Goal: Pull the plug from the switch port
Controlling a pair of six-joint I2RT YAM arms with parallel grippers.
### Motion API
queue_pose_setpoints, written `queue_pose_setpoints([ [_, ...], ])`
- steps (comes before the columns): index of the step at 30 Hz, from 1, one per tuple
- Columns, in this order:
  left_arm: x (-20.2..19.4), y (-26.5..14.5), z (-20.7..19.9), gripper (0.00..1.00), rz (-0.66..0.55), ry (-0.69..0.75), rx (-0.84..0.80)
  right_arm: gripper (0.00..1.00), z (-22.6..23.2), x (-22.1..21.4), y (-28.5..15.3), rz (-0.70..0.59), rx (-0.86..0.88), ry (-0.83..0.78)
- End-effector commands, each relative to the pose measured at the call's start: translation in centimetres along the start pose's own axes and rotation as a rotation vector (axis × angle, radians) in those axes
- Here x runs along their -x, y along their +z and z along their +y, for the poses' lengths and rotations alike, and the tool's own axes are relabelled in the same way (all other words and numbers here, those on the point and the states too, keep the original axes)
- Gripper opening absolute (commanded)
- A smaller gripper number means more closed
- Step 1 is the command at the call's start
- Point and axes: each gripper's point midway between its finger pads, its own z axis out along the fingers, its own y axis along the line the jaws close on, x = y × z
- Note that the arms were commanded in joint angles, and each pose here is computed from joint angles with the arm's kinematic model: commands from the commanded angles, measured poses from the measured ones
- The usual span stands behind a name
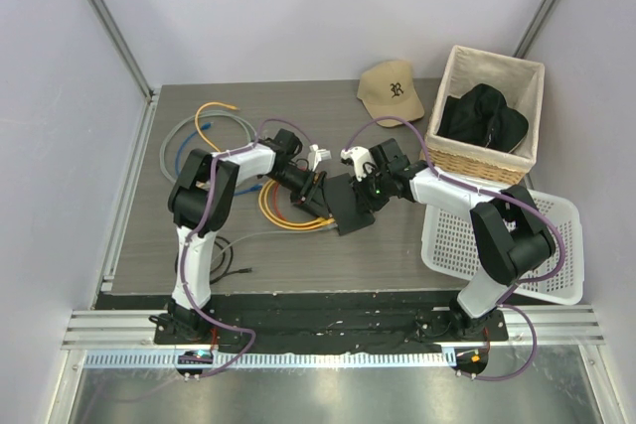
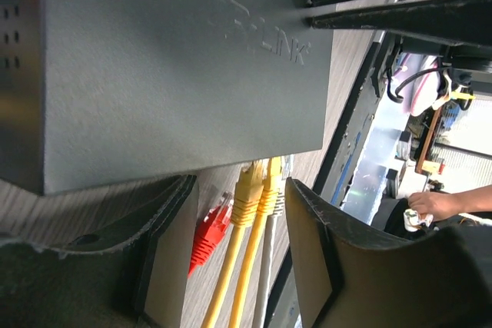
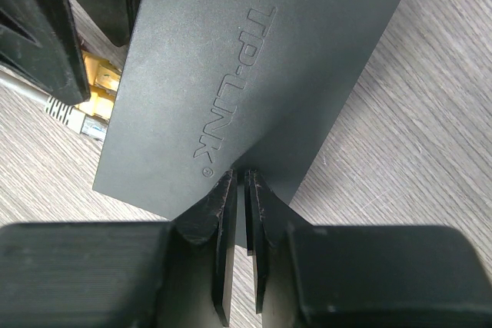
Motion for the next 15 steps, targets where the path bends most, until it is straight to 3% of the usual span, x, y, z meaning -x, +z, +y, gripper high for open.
queue_pose_setpoints([
  [1, 0.68, 0.39, 0.67, 0.52, -0.001, -0.017, 0.015, 0.18, 0.40, -2.89, 0.50, 0.089, 0.009, 0.033],
  [15, 0.85, 0.98, -0.16, 0.50, -0.009, -0.041, 0.028, 0.18, 0.54, -3.06, 0.61, 0.094, 0.016, 0.045],
])
